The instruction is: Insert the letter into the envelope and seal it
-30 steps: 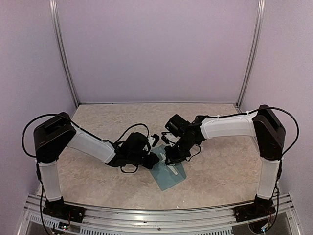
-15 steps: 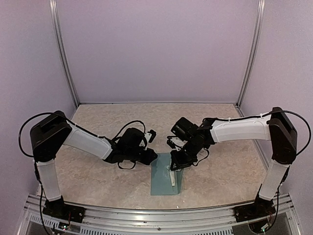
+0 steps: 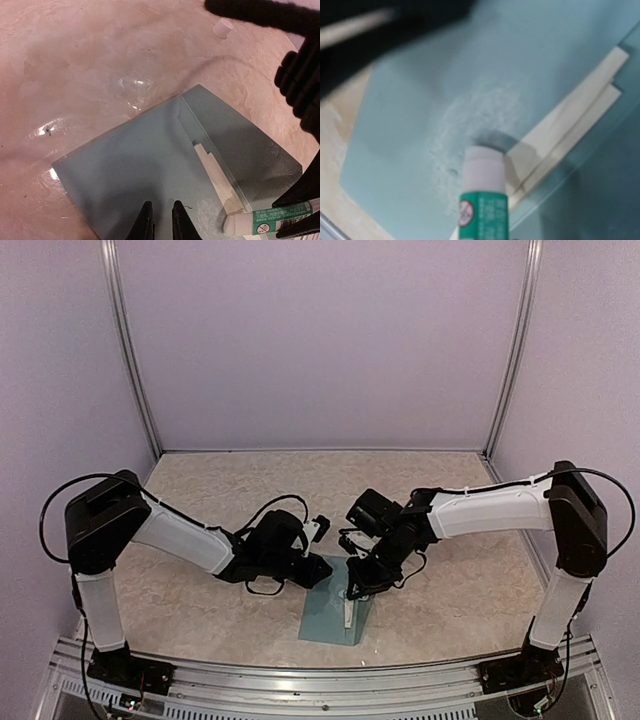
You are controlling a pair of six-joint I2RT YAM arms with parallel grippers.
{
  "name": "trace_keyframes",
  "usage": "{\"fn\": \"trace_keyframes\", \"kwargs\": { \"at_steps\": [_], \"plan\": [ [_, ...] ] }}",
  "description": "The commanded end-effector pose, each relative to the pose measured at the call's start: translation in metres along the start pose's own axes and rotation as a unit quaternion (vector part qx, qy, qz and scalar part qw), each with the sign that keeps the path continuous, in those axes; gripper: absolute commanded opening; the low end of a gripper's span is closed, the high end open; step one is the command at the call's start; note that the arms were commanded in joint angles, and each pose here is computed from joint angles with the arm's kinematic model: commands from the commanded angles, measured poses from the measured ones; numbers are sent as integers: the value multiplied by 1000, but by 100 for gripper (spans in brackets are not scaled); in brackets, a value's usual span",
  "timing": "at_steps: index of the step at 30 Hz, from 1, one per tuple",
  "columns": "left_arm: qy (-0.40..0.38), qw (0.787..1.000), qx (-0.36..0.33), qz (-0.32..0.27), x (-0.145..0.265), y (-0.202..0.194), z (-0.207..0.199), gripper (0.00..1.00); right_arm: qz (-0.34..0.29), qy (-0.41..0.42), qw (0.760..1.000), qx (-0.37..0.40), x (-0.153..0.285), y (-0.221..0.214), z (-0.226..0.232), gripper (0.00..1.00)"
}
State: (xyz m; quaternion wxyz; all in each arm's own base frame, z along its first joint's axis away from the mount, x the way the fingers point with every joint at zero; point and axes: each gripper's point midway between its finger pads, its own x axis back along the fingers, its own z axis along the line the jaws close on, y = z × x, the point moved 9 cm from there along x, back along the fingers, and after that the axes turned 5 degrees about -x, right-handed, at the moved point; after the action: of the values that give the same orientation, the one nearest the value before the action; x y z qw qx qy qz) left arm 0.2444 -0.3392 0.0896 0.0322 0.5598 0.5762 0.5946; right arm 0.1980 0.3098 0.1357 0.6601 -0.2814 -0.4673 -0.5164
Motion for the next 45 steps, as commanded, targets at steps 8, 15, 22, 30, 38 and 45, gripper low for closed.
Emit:
{"fn": "trace_keyframes", "kwargs": {
  "at_steps": [8, 15, 22, 30, 38, 45],
  "plan": [
    [-8, 1000, -3, 19, -22, -12, -1, 13, 20, 32, 999, 6, -5, -18, 20, 4],
    [2, 999, -1, 33, -21, -22, 4, 12, 21, 41, 999, 16, -8, -17, 28, 3],
    [4, 999, 0, 37, -19, -28, 4, 12, 23, 42, 999, 19, -14, -15, 28, 3],
    [0, 999, -4, 36, -18, -28, 3, 12, 28, 6, 1000, 10, -22, -13, 18, 3],
    [1, 999, -8, 40, -17, -31, 3, 11, 7, -27, 1000, -4, -16, -4, 5, 4],
    [2, 999, -9, 42, -16, -33, 3, 11, -2, -46, 999, -9, -17, 4, -8, 4]
  ]
}}
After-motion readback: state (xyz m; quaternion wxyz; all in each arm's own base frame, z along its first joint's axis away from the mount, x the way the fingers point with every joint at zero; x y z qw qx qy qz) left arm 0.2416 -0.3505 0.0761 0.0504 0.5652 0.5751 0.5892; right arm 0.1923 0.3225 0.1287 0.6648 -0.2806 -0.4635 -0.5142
